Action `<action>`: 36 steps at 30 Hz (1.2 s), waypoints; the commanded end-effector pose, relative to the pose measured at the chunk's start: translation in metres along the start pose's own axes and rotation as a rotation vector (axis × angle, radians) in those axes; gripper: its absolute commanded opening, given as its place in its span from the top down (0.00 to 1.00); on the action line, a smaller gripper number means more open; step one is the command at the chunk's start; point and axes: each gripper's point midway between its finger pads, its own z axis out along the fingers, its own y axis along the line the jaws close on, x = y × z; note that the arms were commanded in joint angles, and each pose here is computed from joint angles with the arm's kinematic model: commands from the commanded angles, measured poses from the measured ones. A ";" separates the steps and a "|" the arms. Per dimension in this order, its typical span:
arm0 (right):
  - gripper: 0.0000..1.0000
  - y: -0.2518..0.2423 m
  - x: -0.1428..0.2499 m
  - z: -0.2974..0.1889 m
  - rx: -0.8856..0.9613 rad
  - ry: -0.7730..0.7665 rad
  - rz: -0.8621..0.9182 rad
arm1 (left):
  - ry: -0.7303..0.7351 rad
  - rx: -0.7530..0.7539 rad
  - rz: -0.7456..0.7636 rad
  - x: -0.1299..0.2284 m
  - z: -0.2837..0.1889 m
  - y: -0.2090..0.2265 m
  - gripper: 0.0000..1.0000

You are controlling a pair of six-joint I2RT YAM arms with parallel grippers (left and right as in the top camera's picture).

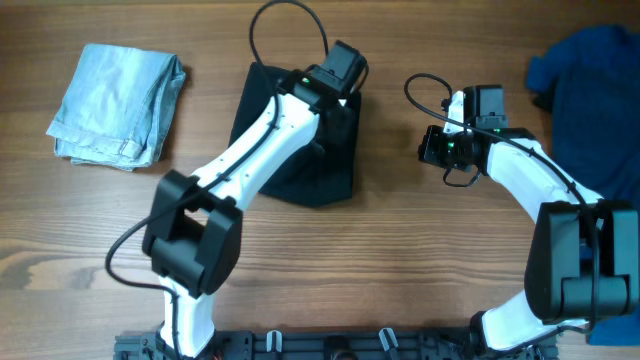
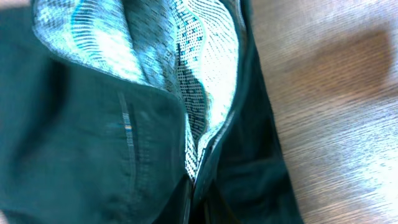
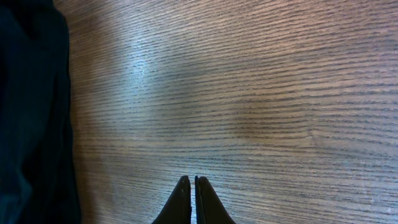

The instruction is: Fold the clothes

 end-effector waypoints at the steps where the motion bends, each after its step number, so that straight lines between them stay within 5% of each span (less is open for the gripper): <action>1: 0.96 0.003 0.004 0.004 -0.020 0.018 0.007 | 0.027 0.123 -0.068 0.002 0.003 -0.029 0.96; 5: 0.95 0.003 0.003 0.004 -0.021 0.013 0.005 | 0.054 0.244 -0.055 0.007 -0.002 -0.055 0.93; 6: 0.95 0.003 0.003 0.004 -0.021 0.014 0.005 | 0.061 0.264 -0.053 0.009 -0.003 -0.059 0.79; 8: 0.95 0.003 0.003 0.004 -0.021 0.013 0.005 | 0.087 0.312 -0.048 0.014 -0.006 -0.068 0.34; 9: 0.96 0.004 0.002 0.004 -0.023 0.009 0.004 | 0.090 0.321 -0.046 0.015 -0.006 -0.069 0.23; 13: 0.95 0.009 -0.009 0.003 -0.048 -0.030 -0.012 | 0.066 0.343 -0.049 0.010 -0.020 -0.067 0.13; 17: 0.94 0.028 -0.026 -0.005 -0.123 -0.072 -0.039 | -0.054 0.369 -0.073 -0.013 -0.066 -0.051 0.16; 18: 0.94 0.039 -0.031 -0.010 -0.172 -0.076 -0.055 | -0.083 0.369 -0.080 -0.017 -0.077 -0.045 0.38; 19: 0.94 0.051 -0.034 -0.015 -0.234 -0.079 -0.082 | -0.111 0.365 -0.090 -0.021 -0.088 -0.038 0.73; 20: 0.94 0.066 -0.038 -0.021 -0.304 -0.082 -0.108 | -0.135 0.348 -0.104 -0.025 -0.095 -0.028 0.96; 29: 0.96 0.143 -0.053 -0.048 -0.616 -0.176 -0.301 | -0.085 0.238 -0.268 -0.011 -0.092 0.056 0.96; 36: 0.96 0.190 -0.051 -0.035 -0.589 -0.258 -0.386 | 0.035 0.464 -0.200 0.014 -0.056 0.030 0.96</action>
